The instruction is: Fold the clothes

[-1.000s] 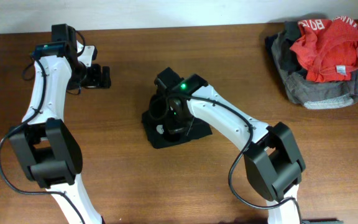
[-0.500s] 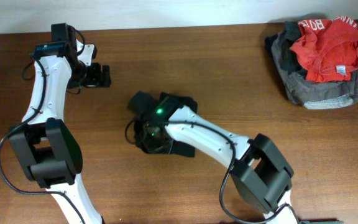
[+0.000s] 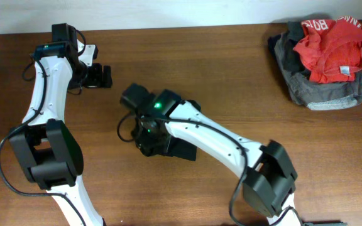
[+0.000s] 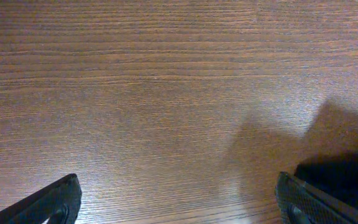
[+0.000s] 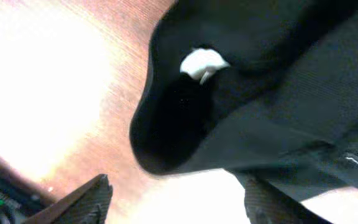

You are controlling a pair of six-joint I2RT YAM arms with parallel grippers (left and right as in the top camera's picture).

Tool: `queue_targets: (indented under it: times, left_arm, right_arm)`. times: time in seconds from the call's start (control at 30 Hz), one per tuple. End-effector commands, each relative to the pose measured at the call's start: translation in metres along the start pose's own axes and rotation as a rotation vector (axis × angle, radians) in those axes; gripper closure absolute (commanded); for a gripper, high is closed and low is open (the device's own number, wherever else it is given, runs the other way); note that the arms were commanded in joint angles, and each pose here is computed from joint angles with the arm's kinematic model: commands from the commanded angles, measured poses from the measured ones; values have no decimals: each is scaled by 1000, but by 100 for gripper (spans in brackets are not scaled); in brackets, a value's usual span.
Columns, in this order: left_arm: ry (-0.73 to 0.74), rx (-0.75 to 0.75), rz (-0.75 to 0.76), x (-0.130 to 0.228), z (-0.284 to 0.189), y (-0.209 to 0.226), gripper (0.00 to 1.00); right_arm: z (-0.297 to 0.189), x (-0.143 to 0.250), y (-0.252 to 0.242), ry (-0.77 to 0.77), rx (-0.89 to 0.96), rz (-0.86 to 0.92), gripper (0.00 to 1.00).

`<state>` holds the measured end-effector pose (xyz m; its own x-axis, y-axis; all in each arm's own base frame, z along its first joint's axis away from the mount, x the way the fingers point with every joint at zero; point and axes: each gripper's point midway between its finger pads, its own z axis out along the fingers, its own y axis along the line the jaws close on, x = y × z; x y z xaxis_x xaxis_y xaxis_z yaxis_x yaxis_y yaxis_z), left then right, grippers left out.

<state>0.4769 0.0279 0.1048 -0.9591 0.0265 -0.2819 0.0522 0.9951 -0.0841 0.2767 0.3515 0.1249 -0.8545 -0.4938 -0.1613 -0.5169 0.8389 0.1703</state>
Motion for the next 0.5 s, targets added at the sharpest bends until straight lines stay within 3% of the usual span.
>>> queue_targets:
  times: [0.0, 0.07, 0.1, 0.2, 0.27, 0.3, 0.47]
  left_arm:
    - [0, 12, -5, -1, 2, -4, 1]
    - [0, 12, -5, -1, 2, -4, 1]
    - [-1, 12, -5, -1, 2, -4, 1]
    - [-1, 12, -5, -1, 2, -4, 1]
    - [-4, 12, -4, -2, 2, -3, 1]
    - [-4, 12, -4, -2, 2, -3, 1]
    - [-5, 12, -4, -2, 2, -3, 1]
  right_arm:
    - [-53, -22, -27, -127, 42, 88, 26]
    - [-57, -25, -51, -125, 58, 152, 27]
    - [-57, -25, -63, -117, 67, 195, 32]
    - [-46, -20, -99, -76, 83, 308, 75]
    - [-33, -15, -114, -46, 67, 350, 91]
    - [-26, -13, -118, -34, 51, 365, 96]
    - [16, -6, -115, -8, -76, 385, 96]
